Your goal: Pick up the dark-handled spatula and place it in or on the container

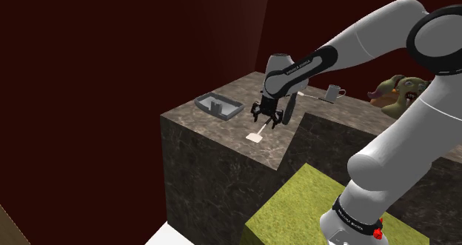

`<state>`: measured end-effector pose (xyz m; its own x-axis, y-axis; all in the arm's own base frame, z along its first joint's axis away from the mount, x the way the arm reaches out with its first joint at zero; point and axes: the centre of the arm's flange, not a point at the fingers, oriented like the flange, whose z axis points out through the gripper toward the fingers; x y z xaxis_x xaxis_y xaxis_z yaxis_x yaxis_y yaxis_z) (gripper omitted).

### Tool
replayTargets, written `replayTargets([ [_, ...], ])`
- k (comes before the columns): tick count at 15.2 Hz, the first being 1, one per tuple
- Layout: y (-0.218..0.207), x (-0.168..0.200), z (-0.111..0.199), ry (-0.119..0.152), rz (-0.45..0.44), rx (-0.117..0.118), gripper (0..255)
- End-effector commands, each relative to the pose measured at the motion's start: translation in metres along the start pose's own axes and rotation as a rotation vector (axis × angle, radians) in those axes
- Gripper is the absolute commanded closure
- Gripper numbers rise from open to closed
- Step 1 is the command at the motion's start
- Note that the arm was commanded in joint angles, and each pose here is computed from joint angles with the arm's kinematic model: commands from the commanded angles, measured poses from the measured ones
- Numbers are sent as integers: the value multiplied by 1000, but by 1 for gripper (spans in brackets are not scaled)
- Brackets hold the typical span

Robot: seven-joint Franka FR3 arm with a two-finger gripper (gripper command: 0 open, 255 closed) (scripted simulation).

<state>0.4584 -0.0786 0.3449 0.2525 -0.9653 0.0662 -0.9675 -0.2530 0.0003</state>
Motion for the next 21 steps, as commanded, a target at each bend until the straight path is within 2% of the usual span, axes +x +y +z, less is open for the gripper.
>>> replayTargets([
  [1,-1,-1,6,0,0,1,0],
  [8,-1,-1,6,0,0,1,0],
  [9,-1,-1,6,0,0,1,255],
  [18,-1,-1,6,0,0,1,255],
  [21,-1,0,-9,0,0,1,255],
])
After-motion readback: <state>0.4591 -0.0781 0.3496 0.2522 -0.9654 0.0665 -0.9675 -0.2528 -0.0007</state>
